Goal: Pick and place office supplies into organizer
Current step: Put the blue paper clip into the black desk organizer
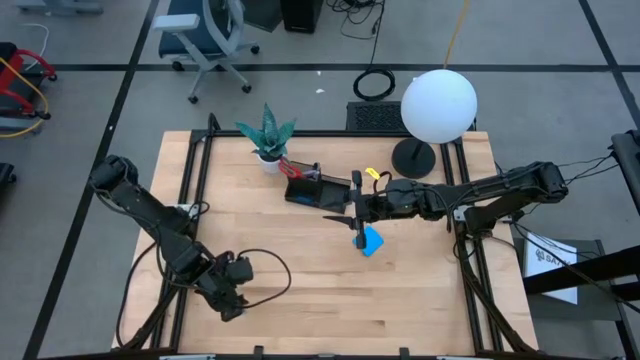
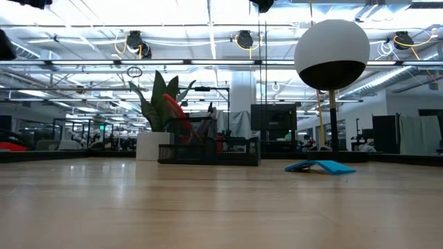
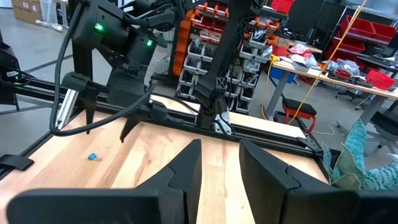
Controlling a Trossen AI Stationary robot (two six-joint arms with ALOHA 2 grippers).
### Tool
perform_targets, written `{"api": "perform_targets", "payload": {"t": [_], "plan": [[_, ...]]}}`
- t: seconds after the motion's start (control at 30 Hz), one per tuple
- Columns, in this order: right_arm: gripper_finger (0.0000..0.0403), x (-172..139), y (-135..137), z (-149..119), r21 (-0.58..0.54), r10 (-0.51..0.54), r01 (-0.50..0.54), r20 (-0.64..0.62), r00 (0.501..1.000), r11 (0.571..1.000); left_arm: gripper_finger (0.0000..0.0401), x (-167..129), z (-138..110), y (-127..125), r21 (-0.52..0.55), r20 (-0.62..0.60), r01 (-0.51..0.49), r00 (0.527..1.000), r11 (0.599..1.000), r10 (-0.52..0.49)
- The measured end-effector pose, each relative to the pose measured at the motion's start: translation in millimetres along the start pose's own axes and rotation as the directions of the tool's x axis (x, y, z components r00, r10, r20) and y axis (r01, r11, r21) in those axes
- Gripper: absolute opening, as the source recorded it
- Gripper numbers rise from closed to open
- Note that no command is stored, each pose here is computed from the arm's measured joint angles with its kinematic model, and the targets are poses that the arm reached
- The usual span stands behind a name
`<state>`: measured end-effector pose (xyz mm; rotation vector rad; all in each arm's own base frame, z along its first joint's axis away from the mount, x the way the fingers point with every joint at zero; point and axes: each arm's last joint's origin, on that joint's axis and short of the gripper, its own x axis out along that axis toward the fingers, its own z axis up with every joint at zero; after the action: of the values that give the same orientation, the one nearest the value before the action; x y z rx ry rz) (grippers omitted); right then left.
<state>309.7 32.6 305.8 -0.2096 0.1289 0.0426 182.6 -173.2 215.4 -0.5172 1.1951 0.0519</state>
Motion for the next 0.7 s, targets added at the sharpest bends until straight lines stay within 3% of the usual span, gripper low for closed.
{"api": "perform_targets", "payload": {"t": [0.2, 0.5, 0.7], "plan": [[0.0100, 0, -2, -1, -0.029, -0.087, 0.087, -0.018, 0.996, 0.996, 0.0292, 0, 1, -2, -0.174, 0.034, 0.011, 0.999, 0.985, -0.005], [0.0100, 0, -4, 1, -0.027, -0.130, 0.130, -0.011, 0.991, 0.991, 0.0292, -3, 13, -23, -0.187, 0.153, 0.248, 0.963, 0.950, -0.222], [0.0100, 0, -4, 1, -0.025, -0.132, 0.132, -0.003, 0.991, 0.991, 0.0292, -9, 16, -38, -0.104, 0.238, 0.386, 0.904, 0.917, -0.354]]}}
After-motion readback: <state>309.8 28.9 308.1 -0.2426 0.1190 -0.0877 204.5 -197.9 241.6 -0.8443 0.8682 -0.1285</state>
